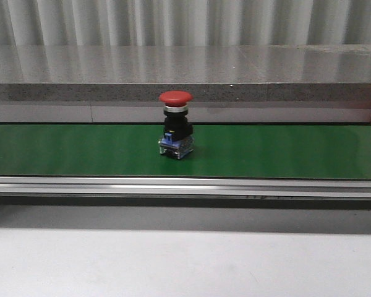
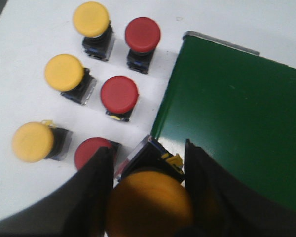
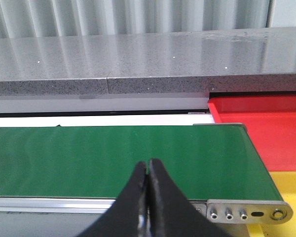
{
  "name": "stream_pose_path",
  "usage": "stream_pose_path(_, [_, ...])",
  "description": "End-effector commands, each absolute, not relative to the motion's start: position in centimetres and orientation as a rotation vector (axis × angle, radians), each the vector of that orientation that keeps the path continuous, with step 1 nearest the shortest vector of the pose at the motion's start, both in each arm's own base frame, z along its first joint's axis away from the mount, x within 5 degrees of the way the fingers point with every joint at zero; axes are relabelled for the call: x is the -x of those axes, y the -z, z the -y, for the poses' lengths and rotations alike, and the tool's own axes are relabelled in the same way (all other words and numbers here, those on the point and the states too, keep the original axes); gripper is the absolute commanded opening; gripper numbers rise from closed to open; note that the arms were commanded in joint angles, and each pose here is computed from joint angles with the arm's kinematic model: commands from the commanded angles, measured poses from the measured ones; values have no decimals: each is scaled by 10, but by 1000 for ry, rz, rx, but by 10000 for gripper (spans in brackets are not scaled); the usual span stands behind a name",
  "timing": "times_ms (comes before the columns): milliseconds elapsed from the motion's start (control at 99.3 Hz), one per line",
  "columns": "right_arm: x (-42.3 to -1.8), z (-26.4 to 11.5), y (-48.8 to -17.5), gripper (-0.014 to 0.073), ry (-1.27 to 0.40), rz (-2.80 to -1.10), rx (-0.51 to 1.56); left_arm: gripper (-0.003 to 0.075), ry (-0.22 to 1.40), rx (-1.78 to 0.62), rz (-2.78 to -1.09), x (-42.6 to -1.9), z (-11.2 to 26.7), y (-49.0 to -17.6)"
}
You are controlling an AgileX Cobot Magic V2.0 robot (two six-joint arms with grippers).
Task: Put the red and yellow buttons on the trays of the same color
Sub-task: 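Close the left gripper around the yellow push-button's base, then set the yellow button on the belt and open the left gripper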
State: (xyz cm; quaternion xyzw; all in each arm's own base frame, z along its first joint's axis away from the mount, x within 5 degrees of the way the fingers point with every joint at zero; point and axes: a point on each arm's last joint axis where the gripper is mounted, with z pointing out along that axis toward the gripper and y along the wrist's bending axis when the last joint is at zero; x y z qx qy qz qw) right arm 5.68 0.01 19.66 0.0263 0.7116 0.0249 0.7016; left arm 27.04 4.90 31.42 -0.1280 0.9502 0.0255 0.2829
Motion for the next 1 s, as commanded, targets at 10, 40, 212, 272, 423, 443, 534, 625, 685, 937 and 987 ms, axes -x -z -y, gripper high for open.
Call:
stream_pose_path(10, [-54,0,-211,-124,-41,-1464,-49,-19,-24,282,-2472,-288,-36,-328])
stream_pose_path(40, [-54,0,-211,-124,-41,-1464,-49,-19,-7,274,-2478,-292,-32,-327])
stream_pose_path(212, [-54,0,-211,-124,-41,-1464,-49,-19,45,222,-2526,-318,-15,-311])
stream_pose_path(272, [-54,0,-211,-124,-41,-1464,-49,-19,49,206,-2543,-325,-11,-305])
stream_pose_path(423, [-54,0,-211,-124,-41,-1464,-49,-19,53,202,-2575,-339,-9,-294])
stream_pose_path(443, [-54,0,-211,-124,-41,-1464,-49,-19,56,203,-2577,-340,-9,-293])
stream_pose_path(534, [-54,0,-211,-124,-41,-1464,-49,-18,55,205,-2599,-344,-9,-285])
stream_pose_path(625, [-54,0,-211,-124,-41,-1464,-49,-6,54,206,-2615,-347,-9,-279])
stream_pose_path(685, [-54,0,-211,-124,-41,-1464,-49,46,60,208,-2618,-347,-9,-279])
stream_pose_path(937, [-54,0,-211,-124,-41,-1464,-49,636,83,219,-2609,-349,-8,-287])
stream_pose_path(987, [-54,0,-211,-124,-41,-1464,-49,707,85,216,-2609,-349,-8,-291])
